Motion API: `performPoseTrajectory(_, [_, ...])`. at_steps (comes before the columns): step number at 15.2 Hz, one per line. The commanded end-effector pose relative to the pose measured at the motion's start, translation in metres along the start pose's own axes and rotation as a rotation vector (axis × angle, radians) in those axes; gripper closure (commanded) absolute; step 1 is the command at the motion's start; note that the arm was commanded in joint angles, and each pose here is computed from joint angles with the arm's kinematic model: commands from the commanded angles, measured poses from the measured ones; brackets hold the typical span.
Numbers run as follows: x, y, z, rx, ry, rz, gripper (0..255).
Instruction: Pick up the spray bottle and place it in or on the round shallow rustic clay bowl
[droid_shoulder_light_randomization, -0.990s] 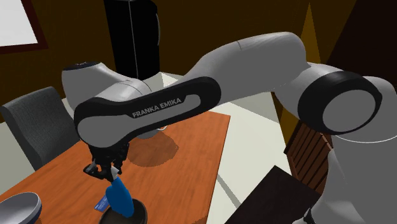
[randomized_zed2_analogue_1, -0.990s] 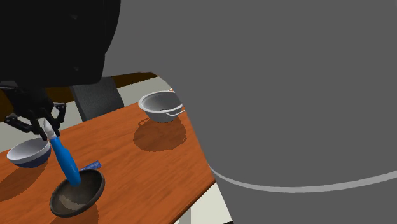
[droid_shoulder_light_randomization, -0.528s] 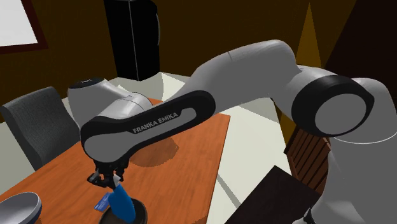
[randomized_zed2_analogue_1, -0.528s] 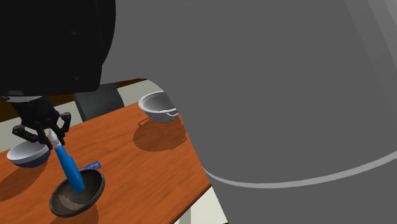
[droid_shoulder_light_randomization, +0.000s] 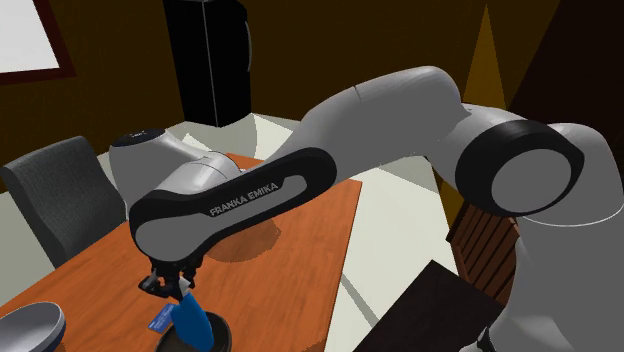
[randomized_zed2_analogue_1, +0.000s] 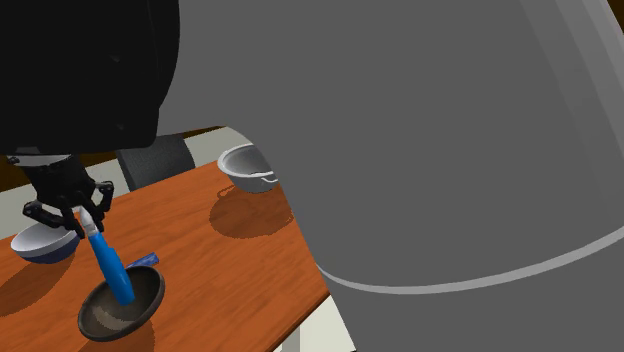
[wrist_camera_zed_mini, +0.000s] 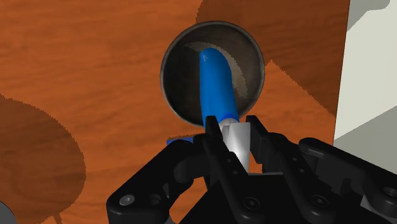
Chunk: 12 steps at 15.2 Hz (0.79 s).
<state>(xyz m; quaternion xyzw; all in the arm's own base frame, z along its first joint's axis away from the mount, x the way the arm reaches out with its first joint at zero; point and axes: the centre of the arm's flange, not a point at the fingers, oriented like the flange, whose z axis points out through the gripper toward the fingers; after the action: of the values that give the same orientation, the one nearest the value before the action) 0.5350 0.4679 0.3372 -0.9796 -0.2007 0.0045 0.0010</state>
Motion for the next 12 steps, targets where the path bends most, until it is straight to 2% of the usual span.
performPoseTrajectory(1, [0.000,0.000,0.000,0.000,0.000,0.000,255])
performPoseTrajectory(2, [0.000,0.000,0.000,0.000,0.000,0.000,0])
performPoseTrajectory(7, [0.000,0.000,0.000,0.000,0.000,0.000,0])
performPoseTrajectory(11, [0.000,0.000,-0.050,0.000,0.000,0.000,0])
performPoseTrajectory(12, [0.000,0.000,-0.050,0.000,0.000,0.000,0])
